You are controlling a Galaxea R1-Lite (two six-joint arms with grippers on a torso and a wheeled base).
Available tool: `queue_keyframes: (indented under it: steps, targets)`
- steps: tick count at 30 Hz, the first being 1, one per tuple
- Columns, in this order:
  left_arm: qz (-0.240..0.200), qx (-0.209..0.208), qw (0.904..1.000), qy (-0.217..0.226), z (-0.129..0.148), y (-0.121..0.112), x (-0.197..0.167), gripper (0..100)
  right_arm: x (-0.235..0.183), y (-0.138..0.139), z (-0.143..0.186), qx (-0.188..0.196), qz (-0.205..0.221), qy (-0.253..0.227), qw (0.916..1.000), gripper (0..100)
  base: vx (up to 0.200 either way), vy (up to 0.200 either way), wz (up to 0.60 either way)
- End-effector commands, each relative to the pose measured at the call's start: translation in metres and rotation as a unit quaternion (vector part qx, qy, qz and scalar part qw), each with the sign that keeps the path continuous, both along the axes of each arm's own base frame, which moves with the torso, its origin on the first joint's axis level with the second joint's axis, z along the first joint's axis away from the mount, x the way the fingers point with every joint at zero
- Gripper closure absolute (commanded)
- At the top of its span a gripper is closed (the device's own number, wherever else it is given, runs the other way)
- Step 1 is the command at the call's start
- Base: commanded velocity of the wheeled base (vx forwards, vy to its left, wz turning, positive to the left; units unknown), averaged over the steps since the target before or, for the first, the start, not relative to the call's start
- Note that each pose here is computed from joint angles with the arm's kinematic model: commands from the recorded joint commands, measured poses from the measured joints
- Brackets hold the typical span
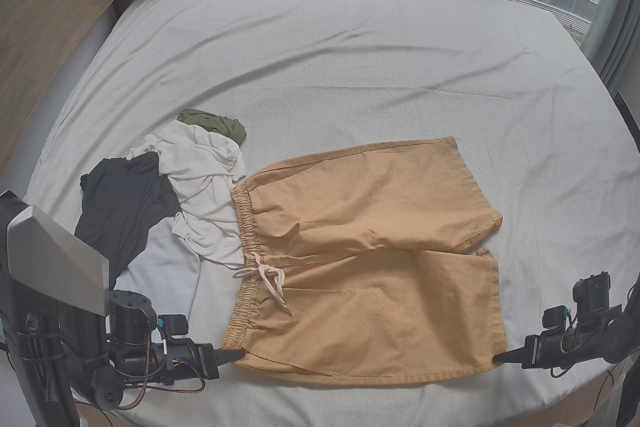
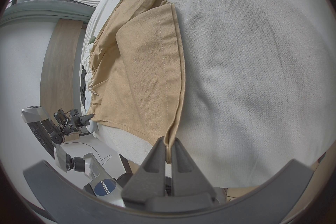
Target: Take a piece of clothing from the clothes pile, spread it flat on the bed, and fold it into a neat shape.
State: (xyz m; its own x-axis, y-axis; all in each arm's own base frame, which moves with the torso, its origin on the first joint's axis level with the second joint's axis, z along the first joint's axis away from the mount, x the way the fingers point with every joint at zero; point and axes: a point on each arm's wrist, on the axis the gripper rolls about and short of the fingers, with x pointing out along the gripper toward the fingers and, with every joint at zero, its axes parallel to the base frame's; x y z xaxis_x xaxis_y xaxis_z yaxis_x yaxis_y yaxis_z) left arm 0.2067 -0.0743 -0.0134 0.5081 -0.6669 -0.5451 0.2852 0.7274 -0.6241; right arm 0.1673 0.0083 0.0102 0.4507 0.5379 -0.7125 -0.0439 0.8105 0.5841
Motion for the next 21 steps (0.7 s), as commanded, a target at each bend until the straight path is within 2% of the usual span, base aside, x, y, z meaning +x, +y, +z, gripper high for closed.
queue_keyframes:
  steps: [1, 13, 16, 21]
  targets:
    - [-0.004, 0.003, 0.9999, 0.009, 0.000, 0.000, -0.006, 100, -0.007, 0.000, -0.001, -0.001, 0.001, 0.016, 0.9999, 100, 0.000, 0.000, 0.00]
    - [-0.004, 0.003, 1.0000, 0.002, 0.002, 0.001, -0.005, 100, -0.013, 0.001, 0.002, -0.007, 0.004, 0.026, 0.9996, 100, 0.000, 0.000, 0.00]
    - [-0.007, -0.007, 0.9999, -0.010, 0.010, 0.001, -0.006, 100, -0.018, 0.001, 0.007, -0.008, 0.006, 0.027, 0.9996, 100, 0.000, 0.000, 0.00]
    - [-0.015, -0.015, 0.9998, -0.006, 0.013, 0.001, -0.008, 100, -0.021, 0.001, 0.009, -0.009, 0.006, 0.030, 0.9995, 100, 0.000, 0.000, 0.00]
